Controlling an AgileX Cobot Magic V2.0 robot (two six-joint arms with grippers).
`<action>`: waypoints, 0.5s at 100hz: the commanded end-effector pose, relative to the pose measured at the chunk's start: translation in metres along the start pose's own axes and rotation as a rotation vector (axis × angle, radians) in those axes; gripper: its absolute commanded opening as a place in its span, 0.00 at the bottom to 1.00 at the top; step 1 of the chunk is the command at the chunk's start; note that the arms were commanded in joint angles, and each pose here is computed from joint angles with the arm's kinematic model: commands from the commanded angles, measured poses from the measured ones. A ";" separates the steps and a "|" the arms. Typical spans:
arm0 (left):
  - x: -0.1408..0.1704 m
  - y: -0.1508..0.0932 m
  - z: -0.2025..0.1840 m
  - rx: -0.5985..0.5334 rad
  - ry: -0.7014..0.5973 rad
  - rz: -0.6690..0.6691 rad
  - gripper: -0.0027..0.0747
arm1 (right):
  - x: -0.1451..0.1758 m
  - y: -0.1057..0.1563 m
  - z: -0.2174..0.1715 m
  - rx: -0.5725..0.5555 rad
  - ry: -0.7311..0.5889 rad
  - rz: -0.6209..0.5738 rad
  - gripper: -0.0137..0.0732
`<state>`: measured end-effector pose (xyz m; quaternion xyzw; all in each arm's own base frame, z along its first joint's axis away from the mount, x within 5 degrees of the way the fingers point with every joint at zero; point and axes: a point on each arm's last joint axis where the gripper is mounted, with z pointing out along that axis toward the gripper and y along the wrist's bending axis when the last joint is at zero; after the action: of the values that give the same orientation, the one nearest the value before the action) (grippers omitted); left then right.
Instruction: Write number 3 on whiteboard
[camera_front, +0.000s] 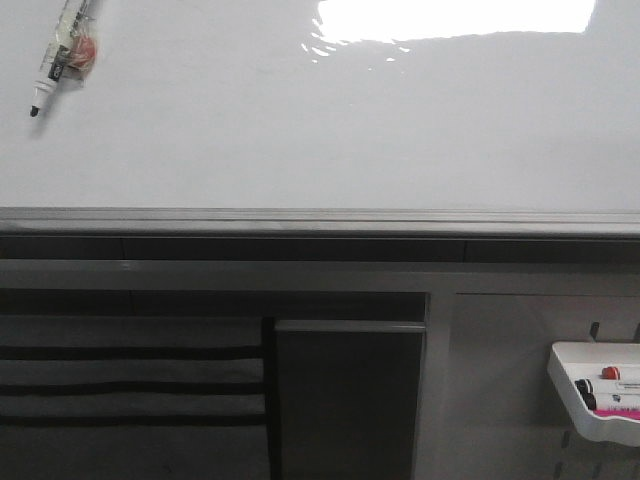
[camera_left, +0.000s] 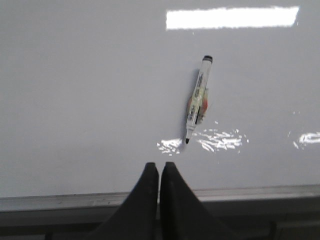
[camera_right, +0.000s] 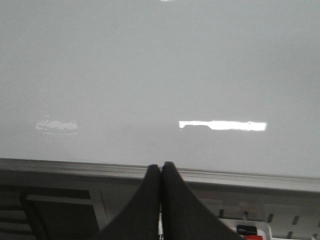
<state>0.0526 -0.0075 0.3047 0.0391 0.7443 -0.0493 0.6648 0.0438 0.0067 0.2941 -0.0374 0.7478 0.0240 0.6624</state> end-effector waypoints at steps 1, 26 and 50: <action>-0.030 -0.001 0.002 0.011 0.004 0.027 0.01 | -0.034 -0.001 0.002 0.005 -0.030 -0.089 0.08; -0.050 -0.002 0.020 0.014 0.017 0.012 0.01 | -0.068 -0.003 0.020 0.005 -0.012 -0.095 0.08; -0.044 -0.001 0.037 0.012 0.073 0.010 0.01 | -0.065 -0.004 0.027 0.008 -0.005 -0.089 0.08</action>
<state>0.0861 -0.0119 0.3319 0.0533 0.7924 -0.0424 0.6061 0.0750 0.0080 0.3409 -0.0734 0.7773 -0.0002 0.6248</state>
